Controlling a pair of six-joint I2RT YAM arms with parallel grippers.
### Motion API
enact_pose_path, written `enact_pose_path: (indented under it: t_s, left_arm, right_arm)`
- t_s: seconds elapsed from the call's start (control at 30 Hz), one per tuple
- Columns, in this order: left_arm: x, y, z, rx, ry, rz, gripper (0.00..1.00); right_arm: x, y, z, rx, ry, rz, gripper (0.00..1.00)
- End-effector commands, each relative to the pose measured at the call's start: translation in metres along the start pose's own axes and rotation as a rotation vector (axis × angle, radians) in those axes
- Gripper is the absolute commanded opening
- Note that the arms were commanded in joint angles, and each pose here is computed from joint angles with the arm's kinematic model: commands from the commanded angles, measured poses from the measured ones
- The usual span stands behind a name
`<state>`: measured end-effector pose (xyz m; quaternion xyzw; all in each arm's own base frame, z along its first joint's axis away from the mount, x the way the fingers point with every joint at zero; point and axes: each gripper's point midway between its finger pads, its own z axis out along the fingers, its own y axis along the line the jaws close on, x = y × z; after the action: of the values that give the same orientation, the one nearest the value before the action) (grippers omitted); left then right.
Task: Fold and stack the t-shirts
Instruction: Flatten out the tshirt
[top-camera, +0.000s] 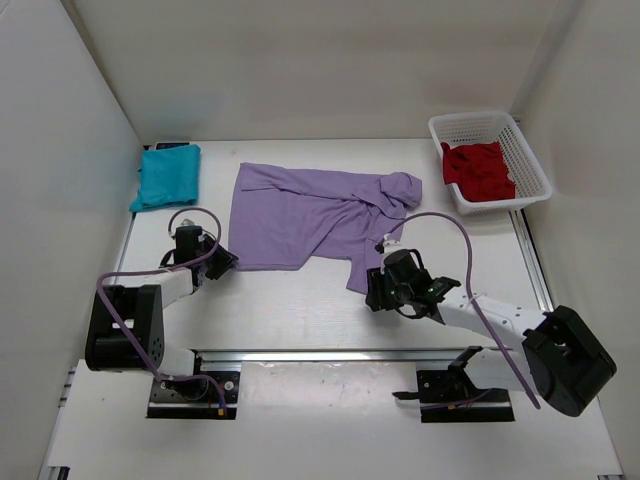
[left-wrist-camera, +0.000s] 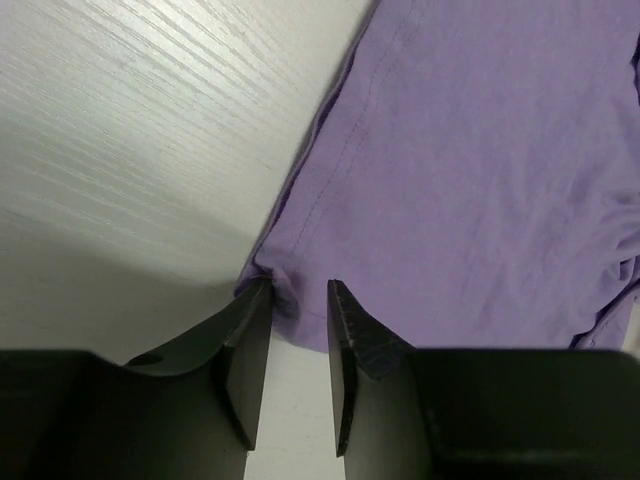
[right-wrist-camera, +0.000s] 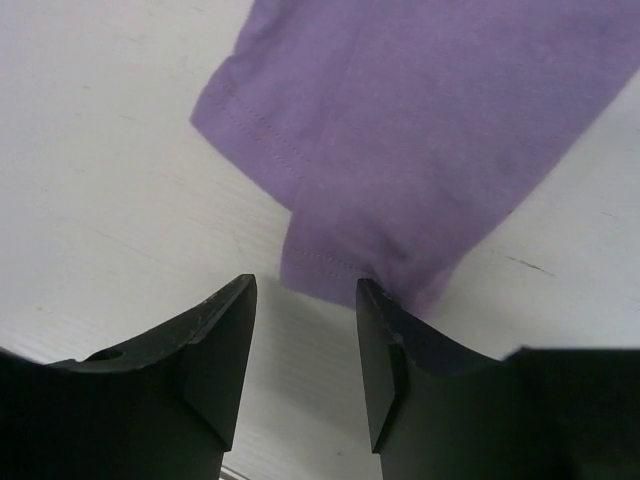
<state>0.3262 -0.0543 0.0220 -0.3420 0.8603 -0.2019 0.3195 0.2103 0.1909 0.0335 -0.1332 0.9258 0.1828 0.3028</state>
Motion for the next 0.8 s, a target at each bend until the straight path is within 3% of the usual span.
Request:
enact_pose_path:
  t_s: [0.0, 0.17, 0.27, 0.37, 0.53, 0.7, 0.77]
  left_arm:
    - [0.0, -0.001, 0.0, 0.021, -0.012, -0.009, 0.38]
    - [-0.003, -0.004, 0.002, 0.034, -0.027, -0.029, 0.25]
    - [-0.004, -0.003, 0.003, 0.032, -0.036, -0.04, 0.13]
    - [-0.007, -0.01, 0.002, 0.054, -0.051, -0.05, 0.01]
    - [-0.018, -0.016, -0.004, 0.068, -0.092, -0.056, 0.0]
    - [-0.016, -0.015, -0.004, 0.075, -0.08, -0.061, 0.0]
    - [-0.013, -0.016, -0.004, 0.085, -0.07, -0.065, 0.0]
  right_arm:
    - [-0.02, -0.003, 0.003, 0.044, -0.057, -0.012, 0.43]
    - [-0.007, -0.01, 0.014, 0.083, 0.001, -0.019, 0.41]
    - [-0.003, -0.01, 0.017, 0.108, 0.029, -0.037, 0.19]
    - [-0.011, -0.01, 0.014, 0.118, 0.011, -0.009, 0.05]
    - [-0.05, -0.007, -0.019, -0.042, -0.175, 0.15, 0.0]
    - [-0.058, -0.056, -0.059, -0.138, -0.38, 0.445, 0.0]
    - [-0.062, -0.074, -0.072, -0.116, -0.461, 0.471, 0.0]
